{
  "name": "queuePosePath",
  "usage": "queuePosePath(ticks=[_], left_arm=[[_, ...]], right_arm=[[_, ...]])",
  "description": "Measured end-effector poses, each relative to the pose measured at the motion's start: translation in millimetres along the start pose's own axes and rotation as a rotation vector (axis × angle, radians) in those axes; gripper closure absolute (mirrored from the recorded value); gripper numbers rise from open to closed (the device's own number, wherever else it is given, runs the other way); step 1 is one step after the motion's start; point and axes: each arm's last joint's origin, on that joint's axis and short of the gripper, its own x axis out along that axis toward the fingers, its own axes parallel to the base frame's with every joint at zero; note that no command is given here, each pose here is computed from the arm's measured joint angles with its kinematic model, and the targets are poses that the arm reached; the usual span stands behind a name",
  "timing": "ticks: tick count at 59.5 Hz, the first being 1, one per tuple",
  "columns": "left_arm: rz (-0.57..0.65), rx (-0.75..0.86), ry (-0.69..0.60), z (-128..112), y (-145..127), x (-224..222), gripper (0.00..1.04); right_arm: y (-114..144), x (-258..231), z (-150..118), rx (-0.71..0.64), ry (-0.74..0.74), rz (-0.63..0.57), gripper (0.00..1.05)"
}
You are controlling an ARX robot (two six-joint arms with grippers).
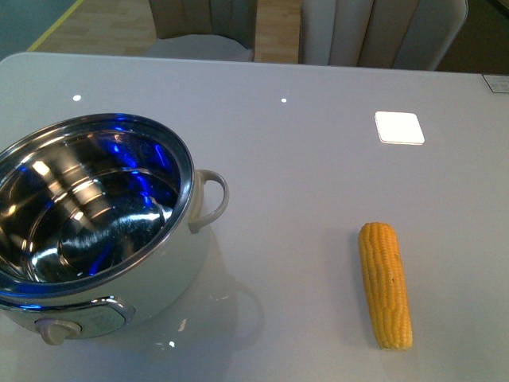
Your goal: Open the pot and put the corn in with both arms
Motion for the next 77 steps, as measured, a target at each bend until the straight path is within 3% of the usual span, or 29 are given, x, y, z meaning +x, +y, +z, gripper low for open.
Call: queuePosePath(ticks=[15,28,37,43,47,63,67,77], left_arm=[[-0.142,-0.045,-0.075,71,-12,-86,0.07],[-0.172,-0.058,-0.137,96,-15,-143,0.07],[-0.184,-0.050,-0.188,105,-17,-152,0.07],[-0.424,0.055,-0.307,96,-25,-161,0.23],[-0.490,0.096,-0.342,88,-37,-175,0.36],[-0.503,0.118,-0.347,60,-61,-214,0.83],[-0.493,0.119,-0.350,56,-65,-224,0.99],[-0.499,0.123,-0.351,50,-71,-240,1.02]], right_arm=[[0,0,0,0.000,0.000,0.000,0.09],[0,0,0,0.000,0.000,0.000,0.09],[0,0,0,0.000,0.000,0.000,0.09],[0,0,0,0.000,0.000,-0.001,0.09],[0,0,0,0.000,0.000,0.003,0.09],[0,0,0,0.000,0.000,0.001,0.09],[0,0,0,0.000,0.000,0.002,0.09],[0,0,0,0.000,0.000,0.002,0.09]])
